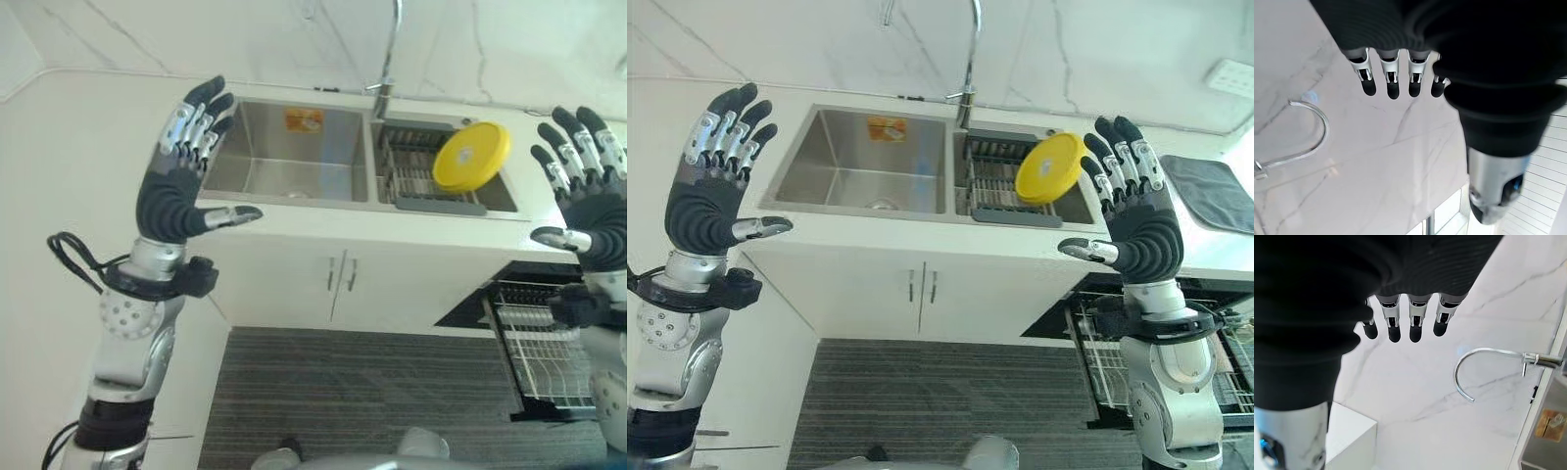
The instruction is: Place the dishes in the dishwasher.
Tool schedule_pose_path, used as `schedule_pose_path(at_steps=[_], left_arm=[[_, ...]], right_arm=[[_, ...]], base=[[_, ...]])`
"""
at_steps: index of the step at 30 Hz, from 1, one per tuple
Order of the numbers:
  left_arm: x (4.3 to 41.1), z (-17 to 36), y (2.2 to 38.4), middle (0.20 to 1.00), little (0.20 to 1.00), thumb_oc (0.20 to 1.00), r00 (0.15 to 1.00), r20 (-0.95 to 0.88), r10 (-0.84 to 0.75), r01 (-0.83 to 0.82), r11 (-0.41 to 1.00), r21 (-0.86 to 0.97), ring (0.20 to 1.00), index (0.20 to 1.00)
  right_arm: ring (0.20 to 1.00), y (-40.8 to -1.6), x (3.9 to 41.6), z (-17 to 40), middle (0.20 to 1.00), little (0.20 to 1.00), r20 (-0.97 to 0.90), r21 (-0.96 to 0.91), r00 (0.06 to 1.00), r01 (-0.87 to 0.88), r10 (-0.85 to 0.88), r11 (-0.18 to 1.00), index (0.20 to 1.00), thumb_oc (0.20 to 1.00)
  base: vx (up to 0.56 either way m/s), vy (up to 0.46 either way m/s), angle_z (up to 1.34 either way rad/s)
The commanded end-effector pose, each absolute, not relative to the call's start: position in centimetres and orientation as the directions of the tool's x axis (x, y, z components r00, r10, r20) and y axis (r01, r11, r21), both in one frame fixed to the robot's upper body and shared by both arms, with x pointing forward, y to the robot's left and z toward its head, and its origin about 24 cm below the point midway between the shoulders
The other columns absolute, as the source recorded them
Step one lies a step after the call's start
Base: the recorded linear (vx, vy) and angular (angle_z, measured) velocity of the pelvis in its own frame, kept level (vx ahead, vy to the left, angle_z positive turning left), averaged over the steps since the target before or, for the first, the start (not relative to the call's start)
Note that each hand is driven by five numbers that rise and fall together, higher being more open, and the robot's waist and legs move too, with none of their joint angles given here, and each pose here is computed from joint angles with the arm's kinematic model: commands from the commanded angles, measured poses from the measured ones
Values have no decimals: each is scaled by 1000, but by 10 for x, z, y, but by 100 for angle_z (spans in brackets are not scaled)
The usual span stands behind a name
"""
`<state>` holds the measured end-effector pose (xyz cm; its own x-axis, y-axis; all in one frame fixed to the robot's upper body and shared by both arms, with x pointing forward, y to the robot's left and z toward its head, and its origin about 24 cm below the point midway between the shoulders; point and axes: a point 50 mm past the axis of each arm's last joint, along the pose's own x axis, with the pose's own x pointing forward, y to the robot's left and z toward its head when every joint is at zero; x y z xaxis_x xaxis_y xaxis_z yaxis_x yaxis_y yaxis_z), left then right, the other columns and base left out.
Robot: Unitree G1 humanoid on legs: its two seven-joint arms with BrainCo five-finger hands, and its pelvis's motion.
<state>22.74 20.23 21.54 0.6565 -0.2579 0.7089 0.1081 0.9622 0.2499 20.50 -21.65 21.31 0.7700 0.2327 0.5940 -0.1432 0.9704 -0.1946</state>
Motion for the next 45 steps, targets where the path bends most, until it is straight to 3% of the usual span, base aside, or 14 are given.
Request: schedule_pose_path(at_steps=[1,10,23,34,45], left_arm=[[219,222,200,1000,1000,1000,630,725,-278,65,949,307,1000,1000],[218,212,200,1000,1000,1000,669,682,-296,18,923,384,1000,1000],[221,204,195,1000,1000,1000,679,696,-234,-13,944,329,1000,1000],[223,204,192,1000,1000,1000,675,700,-235,-10,945,328,1000,1000],[231,213,185,1000,1000,1000,676,688,-266,14,937,349,1000,1000]], right_arm=[[1000,-232,209,228,1000,1000,641,-216,739,-85,207,973,1000,1000],[1000,-234,206,226,1000,1000,639,-209,736,-113,223,971,1000,1000],[1000,-231,216,240,1000,1000,609,-296,738,-128,290,947,1000,1000],[1000,-222,226,239,1000,1000,572,-321,749,-170,334,932,1000,1000],[1000,-224,222,234,1000,1000,600,-285,753,-113,269,952,1000,1000]], base=[[281,58,0],[243,-115,20],[135,-322,-5],[147,200,-48],[86,202,-15]])
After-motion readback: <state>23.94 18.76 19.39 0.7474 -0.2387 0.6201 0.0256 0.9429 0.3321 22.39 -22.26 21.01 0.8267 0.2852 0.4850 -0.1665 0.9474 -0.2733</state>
